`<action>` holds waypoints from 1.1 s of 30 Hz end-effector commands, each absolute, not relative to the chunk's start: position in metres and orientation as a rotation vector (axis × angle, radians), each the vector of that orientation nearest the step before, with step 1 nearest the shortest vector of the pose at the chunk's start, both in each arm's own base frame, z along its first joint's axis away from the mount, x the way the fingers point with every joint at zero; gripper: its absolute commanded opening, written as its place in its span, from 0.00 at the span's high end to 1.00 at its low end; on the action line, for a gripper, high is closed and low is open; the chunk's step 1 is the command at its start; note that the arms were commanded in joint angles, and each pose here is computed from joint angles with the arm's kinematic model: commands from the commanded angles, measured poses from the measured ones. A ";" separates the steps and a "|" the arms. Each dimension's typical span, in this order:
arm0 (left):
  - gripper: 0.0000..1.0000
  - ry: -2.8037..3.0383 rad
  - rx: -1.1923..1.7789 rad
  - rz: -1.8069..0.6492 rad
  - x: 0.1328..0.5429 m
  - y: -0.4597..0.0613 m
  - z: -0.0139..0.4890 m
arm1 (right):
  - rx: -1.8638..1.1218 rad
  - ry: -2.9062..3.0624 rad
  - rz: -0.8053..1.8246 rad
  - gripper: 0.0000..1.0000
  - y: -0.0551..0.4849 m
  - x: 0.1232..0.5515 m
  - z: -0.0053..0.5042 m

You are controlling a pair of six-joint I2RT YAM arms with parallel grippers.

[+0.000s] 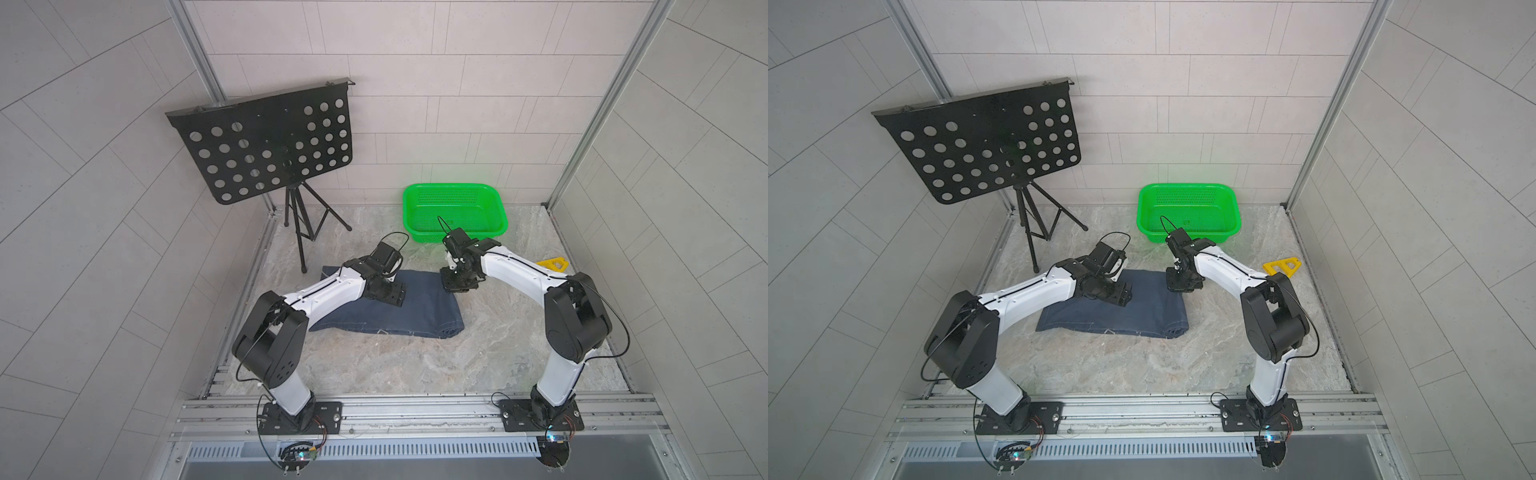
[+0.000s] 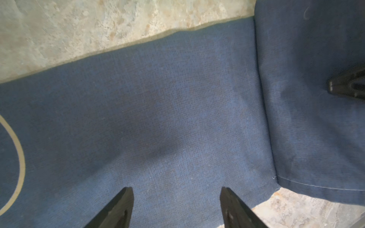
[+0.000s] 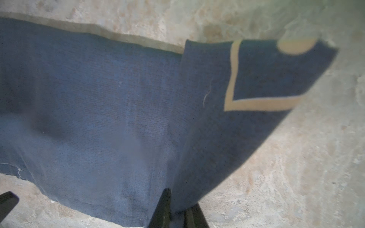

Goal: Roll up the pillowcase
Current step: Roll the pillowcase at the center of the board.

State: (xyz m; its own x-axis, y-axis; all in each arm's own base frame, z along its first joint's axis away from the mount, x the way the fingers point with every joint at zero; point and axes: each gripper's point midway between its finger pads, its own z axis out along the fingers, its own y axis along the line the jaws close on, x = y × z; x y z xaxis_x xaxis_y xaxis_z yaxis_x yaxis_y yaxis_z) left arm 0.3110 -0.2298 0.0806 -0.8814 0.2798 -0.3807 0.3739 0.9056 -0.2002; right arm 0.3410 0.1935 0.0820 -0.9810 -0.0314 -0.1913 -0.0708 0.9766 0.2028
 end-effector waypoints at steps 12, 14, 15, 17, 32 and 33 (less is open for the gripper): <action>0.23 2.745 0.388 -0.395 0.306 -0.204 0.079 | -0.210 2.985 0.417 0.86 0.247 0.332 0.075; 0.24 2.750 0.381 -0.395 0.305 -0.202 0.077 | -0.226 2.988 0.422 0.86 0.252 0.331 0.073; 0.24 2.752 0.377 -0.394 0.305 -0.201 0.075 | -0.232 2.993 0.425 0.86 0.255 0.330 0.072; 0.24 2.753 0.367 -0.397 0.305 -0.199 0.074 | -0.258 2.993 0.436 0.86 0.263 0.329 0.070; 0.27 2.790 0.346 -0.358 0.305 -0.184 0.047 | -0.326 2.999 0.562 0.85 0.307 0.325 0.058; 0.27 2.793 0.347 -0.359 0.304 -0.184 0.046 | -0.322 2.997 0.587 0.84 0.311 0.325 0.058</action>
State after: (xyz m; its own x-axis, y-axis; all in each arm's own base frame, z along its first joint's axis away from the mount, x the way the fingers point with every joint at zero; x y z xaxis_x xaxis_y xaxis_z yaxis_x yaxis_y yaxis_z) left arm 0.3057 -0.1867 0.0545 -0.9217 0.1897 -0.3383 0.2708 0.9392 -0.2112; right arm 0.3277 0.2964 0.0605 -0.9743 -0.1893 -0.1223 -0.2196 0.9192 0.3268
